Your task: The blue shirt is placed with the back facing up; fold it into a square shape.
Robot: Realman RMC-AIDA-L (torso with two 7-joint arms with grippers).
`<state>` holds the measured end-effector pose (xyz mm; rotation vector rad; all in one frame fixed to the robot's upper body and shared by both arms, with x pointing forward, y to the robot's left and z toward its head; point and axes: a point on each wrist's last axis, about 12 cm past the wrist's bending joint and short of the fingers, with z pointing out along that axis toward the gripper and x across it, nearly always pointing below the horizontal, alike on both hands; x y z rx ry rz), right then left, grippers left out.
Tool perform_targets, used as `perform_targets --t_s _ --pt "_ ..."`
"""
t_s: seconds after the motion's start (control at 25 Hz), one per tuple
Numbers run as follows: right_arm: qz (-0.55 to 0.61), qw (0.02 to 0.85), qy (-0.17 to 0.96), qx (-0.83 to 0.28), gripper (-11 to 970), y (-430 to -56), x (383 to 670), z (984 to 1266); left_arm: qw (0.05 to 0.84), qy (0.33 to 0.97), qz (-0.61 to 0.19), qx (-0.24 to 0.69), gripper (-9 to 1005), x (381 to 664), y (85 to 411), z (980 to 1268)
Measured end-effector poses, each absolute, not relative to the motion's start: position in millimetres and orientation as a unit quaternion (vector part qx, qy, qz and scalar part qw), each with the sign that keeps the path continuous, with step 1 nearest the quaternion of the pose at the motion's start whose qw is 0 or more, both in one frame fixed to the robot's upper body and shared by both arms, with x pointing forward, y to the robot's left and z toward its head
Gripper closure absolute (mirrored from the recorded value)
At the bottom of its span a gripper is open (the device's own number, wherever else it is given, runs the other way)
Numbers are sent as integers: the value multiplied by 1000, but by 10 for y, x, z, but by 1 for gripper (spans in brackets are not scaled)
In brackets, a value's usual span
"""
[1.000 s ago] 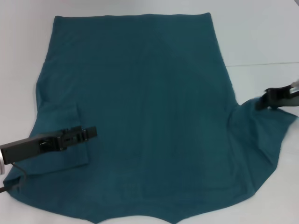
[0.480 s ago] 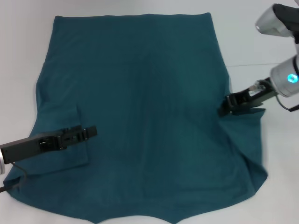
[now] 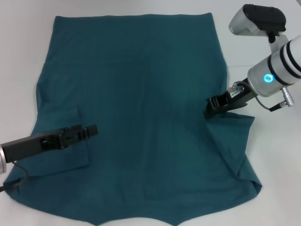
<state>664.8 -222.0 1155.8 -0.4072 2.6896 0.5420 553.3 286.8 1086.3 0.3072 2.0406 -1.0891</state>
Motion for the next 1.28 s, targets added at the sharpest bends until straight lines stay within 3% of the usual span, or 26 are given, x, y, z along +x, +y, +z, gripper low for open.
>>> perform_targets --t_s 0.8,0.96,1.2,1.28 --pt "189 173 956 -144 928 -2111 6644 11560 392 805 -430 115 259 5534 2850 10837" --pt "190 174 956 -144 882 -2104 6645 11561 392 805 -430 115 259 5534 2851 10837" --pt "230 173 944 -158 673 -2012 6607 11560 393 806 -427 115 260 5543 2850 10835" --pt "243 172 941 -163 649 -1989 6593 11558 394 807 -425 114 260 5546 2852 10833"
